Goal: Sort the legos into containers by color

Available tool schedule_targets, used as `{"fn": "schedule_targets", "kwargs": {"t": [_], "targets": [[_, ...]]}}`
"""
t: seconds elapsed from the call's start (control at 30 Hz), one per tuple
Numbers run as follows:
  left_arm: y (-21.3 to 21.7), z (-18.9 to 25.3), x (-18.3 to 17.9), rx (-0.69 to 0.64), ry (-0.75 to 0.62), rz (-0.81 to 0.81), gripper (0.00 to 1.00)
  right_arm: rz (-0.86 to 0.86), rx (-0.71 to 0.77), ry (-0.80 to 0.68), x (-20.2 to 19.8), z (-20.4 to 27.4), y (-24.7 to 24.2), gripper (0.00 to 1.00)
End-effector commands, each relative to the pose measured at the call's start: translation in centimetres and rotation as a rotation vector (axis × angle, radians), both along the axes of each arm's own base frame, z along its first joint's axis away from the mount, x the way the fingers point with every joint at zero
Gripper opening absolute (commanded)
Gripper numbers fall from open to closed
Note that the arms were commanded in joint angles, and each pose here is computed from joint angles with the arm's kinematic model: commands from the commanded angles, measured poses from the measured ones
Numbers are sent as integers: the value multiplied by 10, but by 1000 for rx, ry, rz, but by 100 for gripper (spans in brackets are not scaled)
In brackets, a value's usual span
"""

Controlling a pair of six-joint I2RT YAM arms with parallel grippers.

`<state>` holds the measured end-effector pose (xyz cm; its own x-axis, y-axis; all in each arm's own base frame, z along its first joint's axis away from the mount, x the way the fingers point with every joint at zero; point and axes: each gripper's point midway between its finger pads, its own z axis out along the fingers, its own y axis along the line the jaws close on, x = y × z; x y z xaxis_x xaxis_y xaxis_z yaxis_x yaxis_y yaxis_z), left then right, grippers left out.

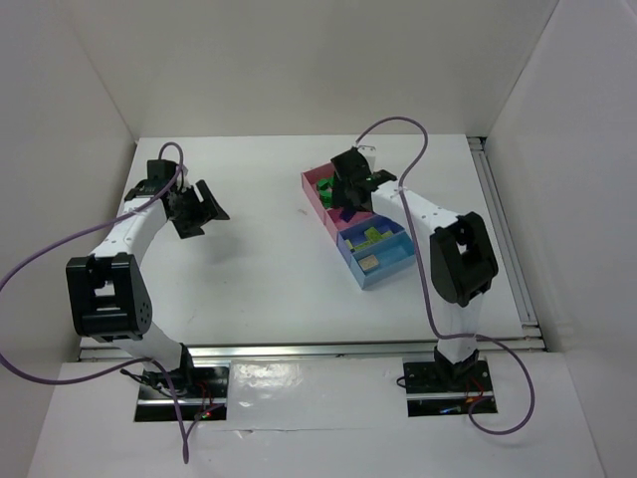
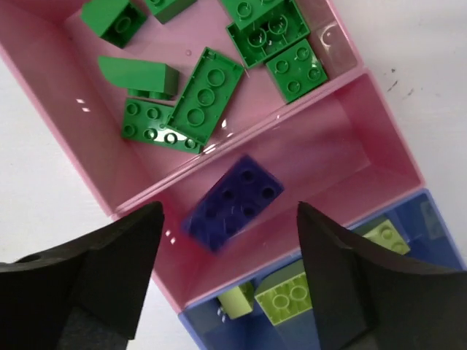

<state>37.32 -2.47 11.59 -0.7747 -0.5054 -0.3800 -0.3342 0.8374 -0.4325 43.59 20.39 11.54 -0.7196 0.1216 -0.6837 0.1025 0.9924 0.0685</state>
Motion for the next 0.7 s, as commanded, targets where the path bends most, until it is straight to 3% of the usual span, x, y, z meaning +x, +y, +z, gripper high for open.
{"fn": "schedule_targets", "kwargs": {"t": [0.0, 0.07, 0.2, 0.3, 0.47, 0.67], "targets": [[-2, 12, 4, -11, -43, -7, 82, -5, 55, -85, 27, 28, 8, 84], [-2, 12, 4, -11, -43, -7, 82, -23, 38, -96, 29, 29, 4, 100], [-2, 16, 4, -10, -52, -7, 82, -110, 2, -191, 23, 72, -21, 100], [-4, 16, 3, -19, -53, -13, 82, -291, -55, -231, 14, 90, -71, 100], [-6, 21, 3, -26, -64, -19, 82, -515, -190, -208, -19, 92, -148, 100], [-8, 18, -2, -36, -56, -25, 82, -574, -229, -139, -49, 75, -190, 100]]}}
